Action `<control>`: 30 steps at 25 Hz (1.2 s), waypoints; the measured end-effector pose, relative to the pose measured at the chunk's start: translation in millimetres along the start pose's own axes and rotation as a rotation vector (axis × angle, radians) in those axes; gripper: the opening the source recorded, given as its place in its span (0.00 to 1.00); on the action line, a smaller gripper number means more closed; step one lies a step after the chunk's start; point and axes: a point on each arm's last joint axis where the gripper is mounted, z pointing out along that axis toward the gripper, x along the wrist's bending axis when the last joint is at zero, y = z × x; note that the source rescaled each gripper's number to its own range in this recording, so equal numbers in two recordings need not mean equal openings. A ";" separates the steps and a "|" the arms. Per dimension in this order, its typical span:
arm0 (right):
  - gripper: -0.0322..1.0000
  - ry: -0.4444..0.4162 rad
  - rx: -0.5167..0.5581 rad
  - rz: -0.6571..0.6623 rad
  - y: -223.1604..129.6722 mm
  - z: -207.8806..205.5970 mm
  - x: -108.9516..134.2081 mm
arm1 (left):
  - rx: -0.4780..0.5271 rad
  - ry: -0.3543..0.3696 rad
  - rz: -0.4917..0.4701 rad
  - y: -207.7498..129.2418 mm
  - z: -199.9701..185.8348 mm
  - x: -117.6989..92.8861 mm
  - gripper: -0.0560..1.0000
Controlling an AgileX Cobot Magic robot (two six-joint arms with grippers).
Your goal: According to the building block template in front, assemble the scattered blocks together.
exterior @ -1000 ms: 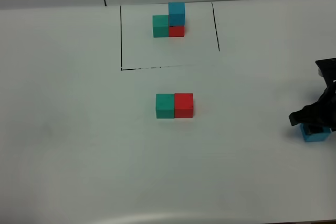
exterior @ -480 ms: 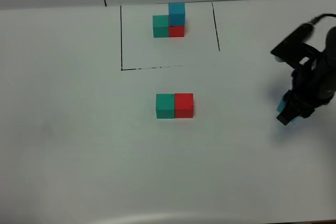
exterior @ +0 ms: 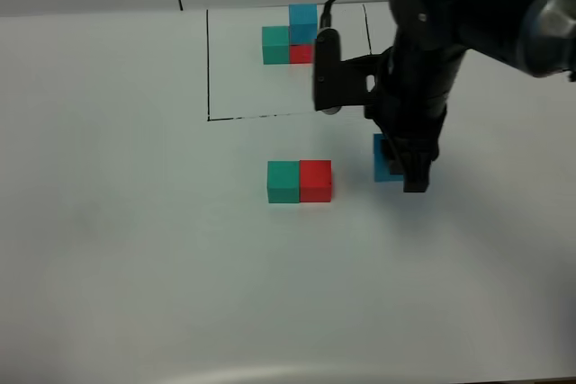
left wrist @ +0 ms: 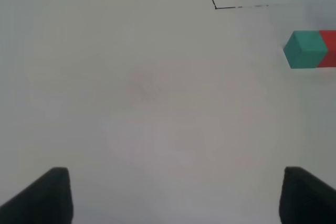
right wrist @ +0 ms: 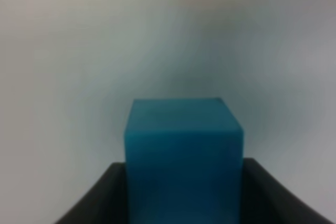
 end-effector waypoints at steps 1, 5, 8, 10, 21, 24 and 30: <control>0.05 0.005 0.000 -0.008 7.4 1.0 -2.4 | 0.000 0.000 0.000 0.0 0.0 0.0 0.76; 0.05 0.047 -0.001 -0.024 32.5 14.2 -6.5 | 0.000 0.000 0.000 0.0 0.0 0.0 0.76; 0.05 0.046 -0.011 -0.031 44.8 17.9 -9.0 | 0.000 0.000 0.000 0.0 0.0 0.0 0.76; 0.05 0.038 -0.017 -0.024 51.0 18.9 -11.2 | 0.000 0.000 0.000 0.0 0.0 0.0 0.76; 0.05 0.029 -0.028 0.014 64.5 32.9 -19.5 | 0.000 0.000 0.000 0.0 0.0 0.0 0.76; 0.05 0.013 -0.049 0.018 66.6 33.6 -21.2 | 0.000 0.000 0.000 0.0 0.0 0.0 0.76; 0.05 0.029 -0.079 0.035 69.5 33.8 -19.9 | 0.000 0.000 0.000 0.0 0.0 0.0 0.76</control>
